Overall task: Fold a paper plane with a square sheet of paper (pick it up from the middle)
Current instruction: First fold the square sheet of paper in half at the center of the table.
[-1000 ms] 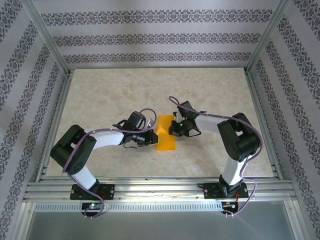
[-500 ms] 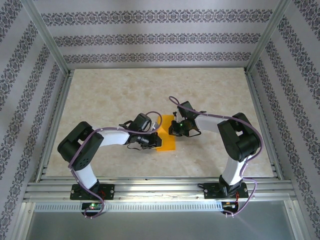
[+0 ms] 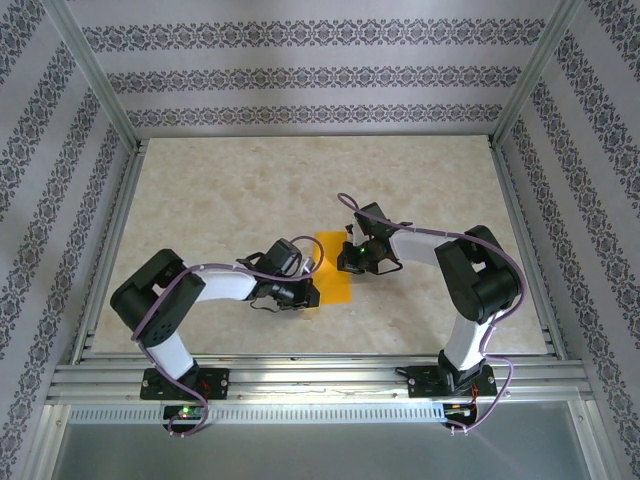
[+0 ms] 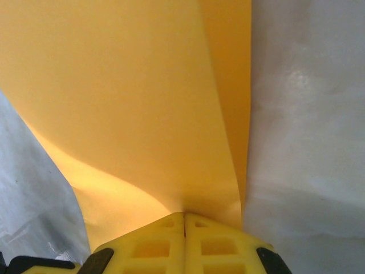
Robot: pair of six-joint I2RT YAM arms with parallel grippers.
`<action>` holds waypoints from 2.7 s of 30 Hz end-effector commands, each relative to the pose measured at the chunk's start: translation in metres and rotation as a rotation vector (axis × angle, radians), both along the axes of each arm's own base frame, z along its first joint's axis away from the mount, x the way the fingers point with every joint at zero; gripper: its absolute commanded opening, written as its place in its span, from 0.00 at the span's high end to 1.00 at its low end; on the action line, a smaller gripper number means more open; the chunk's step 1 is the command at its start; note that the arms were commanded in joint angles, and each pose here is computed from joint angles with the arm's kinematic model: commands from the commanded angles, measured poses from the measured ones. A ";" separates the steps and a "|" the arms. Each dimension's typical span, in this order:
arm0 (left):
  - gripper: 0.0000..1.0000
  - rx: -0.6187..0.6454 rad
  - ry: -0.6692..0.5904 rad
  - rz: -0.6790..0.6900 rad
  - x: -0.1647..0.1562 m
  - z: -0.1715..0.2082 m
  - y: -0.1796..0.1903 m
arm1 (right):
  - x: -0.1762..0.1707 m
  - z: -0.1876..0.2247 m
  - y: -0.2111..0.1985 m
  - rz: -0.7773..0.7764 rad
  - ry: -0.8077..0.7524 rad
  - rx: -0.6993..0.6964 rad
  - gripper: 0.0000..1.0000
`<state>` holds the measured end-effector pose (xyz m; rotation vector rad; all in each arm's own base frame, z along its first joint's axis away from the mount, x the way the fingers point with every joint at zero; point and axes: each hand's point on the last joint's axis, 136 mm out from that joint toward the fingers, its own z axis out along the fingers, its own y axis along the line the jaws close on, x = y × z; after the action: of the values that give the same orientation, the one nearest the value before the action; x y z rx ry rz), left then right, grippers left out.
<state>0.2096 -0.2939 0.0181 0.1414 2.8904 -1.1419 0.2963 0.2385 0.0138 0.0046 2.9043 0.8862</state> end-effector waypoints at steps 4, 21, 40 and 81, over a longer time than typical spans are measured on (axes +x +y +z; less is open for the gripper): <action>0.88 0.037 -0.108 -0.019 0.002 0.041 0.007 | -0.016 -0.023 -0.028 -0.003 0.067 -0.133 1.00; 0.85 -0.068 -0.164 0.150 0.107 0.051 -0.008 | -0.010 -0.016 -0.016 0.094 0.065 -0.101 1.00; 0.86 0.079 -0.081 0.166 0.097 -0.003 0.018 | -0.015 -0.022 -0.020 0.083 0.084 -0.113 1.00; 1.00 0.079 -0.107 0.169 0.145 0.013 0.013 | -0.021 -0.022 -0.024 0.069 0.086 -0.114 1.00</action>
<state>0.3462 -0.2887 0.0220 -0.0355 2.8021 -0.9656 0.2959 0.2356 0.0140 -0.1159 2.9358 0.8669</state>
